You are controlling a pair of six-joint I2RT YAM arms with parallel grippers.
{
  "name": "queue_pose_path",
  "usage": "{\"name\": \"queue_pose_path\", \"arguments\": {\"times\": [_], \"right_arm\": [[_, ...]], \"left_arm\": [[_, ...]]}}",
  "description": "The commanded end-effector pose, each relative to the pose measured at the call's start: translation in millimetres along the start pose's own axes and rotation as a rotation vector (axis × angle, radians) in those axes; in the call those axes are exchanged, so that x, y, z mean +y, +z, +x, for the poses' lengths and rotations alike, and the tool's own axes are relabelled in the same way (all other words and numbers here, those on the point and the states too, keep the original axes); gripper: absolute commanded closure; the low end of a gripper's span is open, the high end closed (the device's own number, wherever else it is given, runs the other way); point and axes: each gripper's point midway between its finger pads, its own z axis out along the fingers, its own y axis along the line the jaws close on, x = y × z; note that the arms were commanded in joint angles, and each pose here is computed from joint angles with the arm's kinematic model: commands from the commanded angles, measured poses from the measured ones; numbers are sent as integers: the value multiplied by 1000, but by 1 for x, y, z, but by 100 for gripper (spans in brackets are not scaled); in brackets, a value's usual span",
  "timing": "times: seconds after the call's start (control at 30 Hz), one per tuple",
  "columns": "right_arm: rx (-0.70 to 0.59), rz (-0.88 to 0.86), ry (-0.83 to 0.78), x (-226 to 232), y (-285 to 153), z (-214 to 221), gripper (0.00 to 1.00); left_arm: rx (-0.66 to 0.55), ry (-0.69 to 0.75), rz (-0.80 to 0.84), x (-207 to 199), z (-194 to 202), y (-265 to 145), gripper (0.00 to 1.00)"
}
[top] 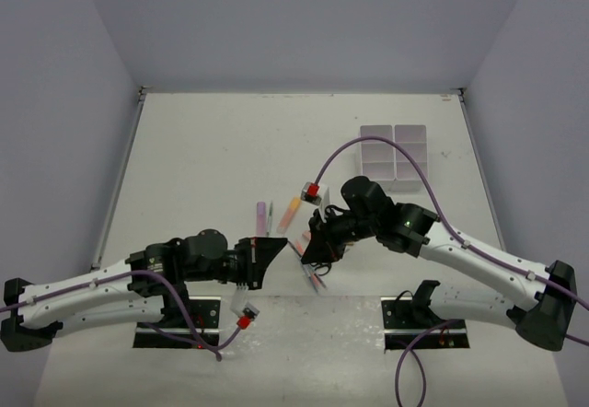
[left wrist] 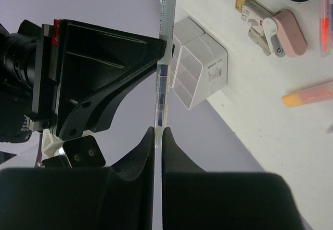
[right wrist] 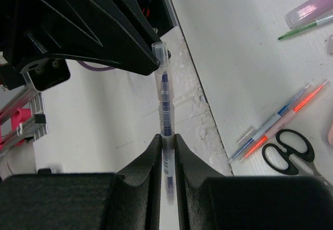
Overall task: Sort the stationery into containers
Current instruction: Close the pen cap on the pen.
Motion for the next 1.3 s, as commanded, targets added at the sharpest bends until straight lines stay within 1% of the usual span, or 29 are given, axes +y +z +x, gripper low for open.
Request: {"name": "queue_pose_path", "arguments": {"times": [0.0, 0.17, 0.23, 0.5, 0.7, 0.93, 1.07, 1.13, 1.27], "right_arm": [[-96, -45, -68, 10, -4, -28, 100], [-160, -79, -95, 18, -6, -39, 100], [-168, -89, -102, 20, -6, -40, 100], [-127, -121, -119, 23, -4, -33, 100], [-166, -92, -126, 21, -9, -36, 100], [-218, -49, -108, 11, -6, -42, 100], [-287, 14, -115, 3, -11, -52, 100], [-332, 49, -127, 0, -17, -59, 100], [-370, 76, -145, 0, -25, -66, 100]], "left_arm": [[-84, -9, -74, 22, -13, -4, 100], [-92, -17, -102, 33, -13, -4, 100], [-101, -18, -116, 38, -13, -6, 98], [-127, 4, -142, 49, -17, -9, 98], [-126, 39, -146, 52, -17, -11, 93], [-101, 36, -152, 52, -13, -13, 93], [-97, -24, -198, 62, -10, -23, 91], [-111, -98, -219, 65, -11, -26, 88], [-140, -226, -249, 67, -14, -28, 84]]}}
